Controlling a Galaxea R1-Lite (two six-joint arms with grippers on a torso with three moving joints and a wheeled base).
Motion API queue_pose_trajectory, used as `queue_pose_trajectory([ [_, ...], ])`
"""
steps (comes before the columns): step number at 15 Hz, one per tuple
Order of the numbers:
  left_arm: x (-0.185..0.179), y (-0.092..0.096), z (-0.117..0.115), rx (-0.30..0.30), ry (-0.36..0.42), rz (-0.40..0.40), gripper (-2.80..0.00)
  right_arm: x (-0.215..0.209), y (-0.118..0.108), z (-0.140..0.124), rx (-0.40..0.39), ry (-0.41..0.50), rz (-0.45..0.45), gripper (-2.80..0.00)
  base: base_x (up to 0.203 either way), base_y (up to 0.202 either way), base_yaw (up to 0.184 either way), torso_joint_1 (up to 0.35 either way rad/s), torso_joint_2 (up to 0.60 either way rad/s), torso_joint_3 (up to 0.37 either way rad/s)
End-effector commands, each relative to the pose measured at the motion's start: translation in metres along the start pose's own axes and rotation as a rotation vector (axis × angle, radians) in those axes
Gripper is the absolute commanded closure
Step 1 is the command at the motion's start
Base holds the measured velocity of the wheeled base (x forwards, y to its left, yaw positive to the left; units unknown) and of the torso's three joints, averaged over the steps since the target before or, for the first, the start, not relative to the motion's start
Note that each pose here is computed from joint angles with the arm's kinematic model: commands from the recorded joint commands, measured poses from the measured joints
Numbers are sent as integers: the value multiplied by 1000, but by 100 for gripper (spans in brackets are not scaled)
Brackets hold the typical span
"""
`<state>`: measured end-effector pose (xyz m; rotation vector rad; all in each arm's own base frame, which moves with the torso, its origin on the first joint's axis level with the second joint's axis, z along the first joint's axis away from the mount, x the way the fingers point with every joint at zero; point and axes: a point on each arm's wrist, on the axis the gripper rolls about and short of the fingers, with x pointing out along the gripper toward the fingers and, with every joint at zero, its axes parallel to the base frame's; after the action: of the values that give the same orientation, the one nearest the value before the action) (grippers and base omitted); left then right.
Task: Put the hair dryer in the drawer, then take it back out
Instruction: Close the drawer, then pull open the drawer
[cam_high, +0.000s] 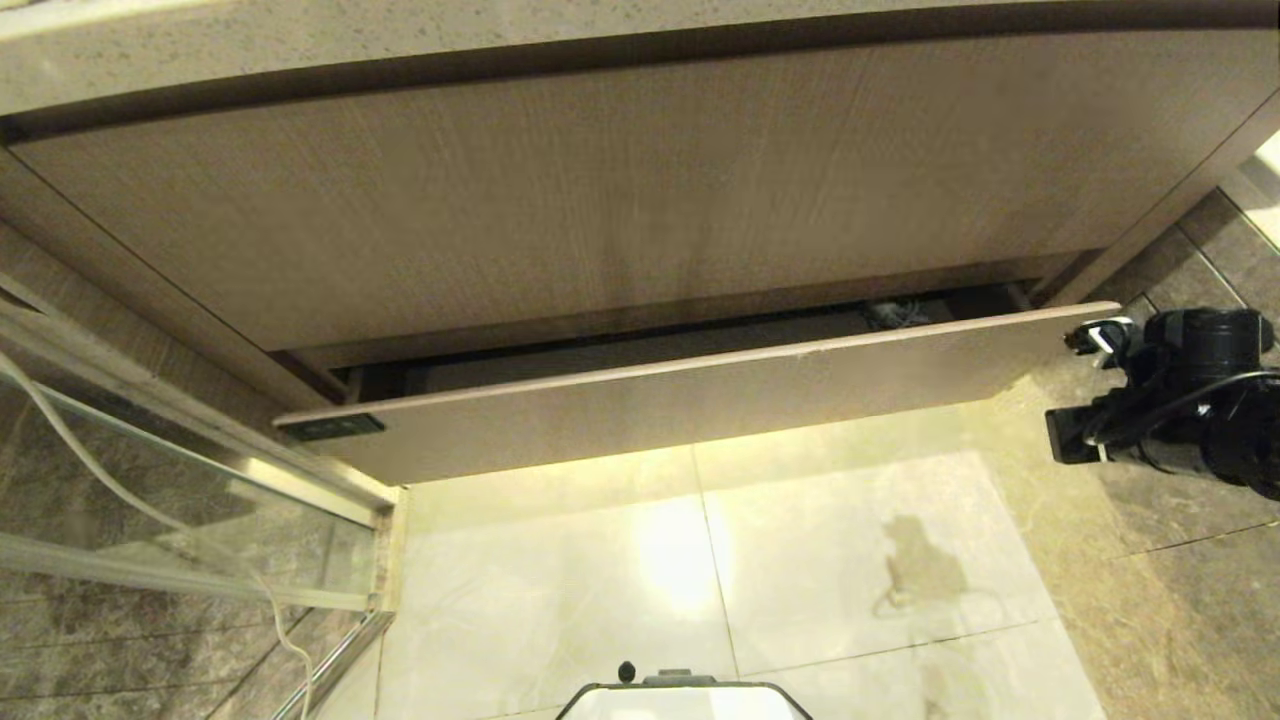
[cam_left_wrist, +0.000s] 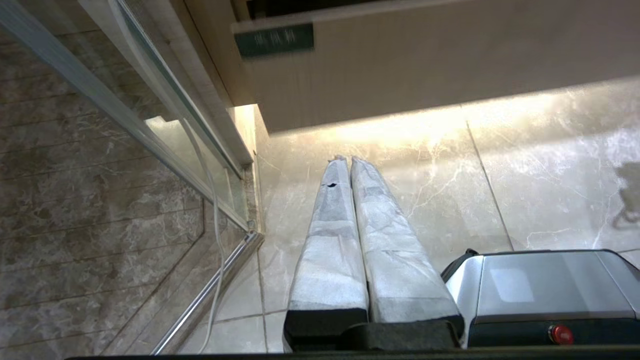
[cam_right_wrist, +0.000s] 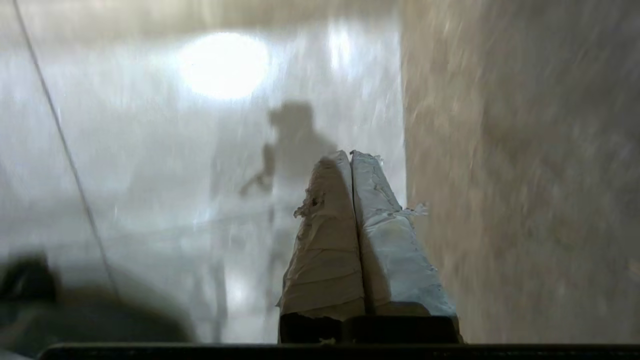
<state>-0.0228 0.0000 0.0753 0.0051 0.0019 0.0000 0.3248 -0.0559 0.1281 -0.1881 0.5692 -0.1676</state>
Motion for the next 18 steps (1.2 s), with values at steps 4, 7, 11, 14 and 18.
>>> queue_pose_trajectory([
  [4,0,0,0,0,1,0,0,-74,0,-26,-10,112,22,0,0,0,0,0,0,0],
  [7,0,0,0,0,1,0,0,-127,0,-39,-11,72,8,0,0,0,0,0,0,0],
  [11,0,0,0,0,0,0,0,-184,-2,-53,50,-50,-27,0,0,0,0,0,0,0],
  [14,0,0,0,0,-1,0,0,-214,-1,-67,159,-94,-27,0,0,0,0,0,0,0],
  [18,0,0,0,0,0,0,0,-264,6,-109,210,-209,-32,0,0,0,0,0,0,0],
])
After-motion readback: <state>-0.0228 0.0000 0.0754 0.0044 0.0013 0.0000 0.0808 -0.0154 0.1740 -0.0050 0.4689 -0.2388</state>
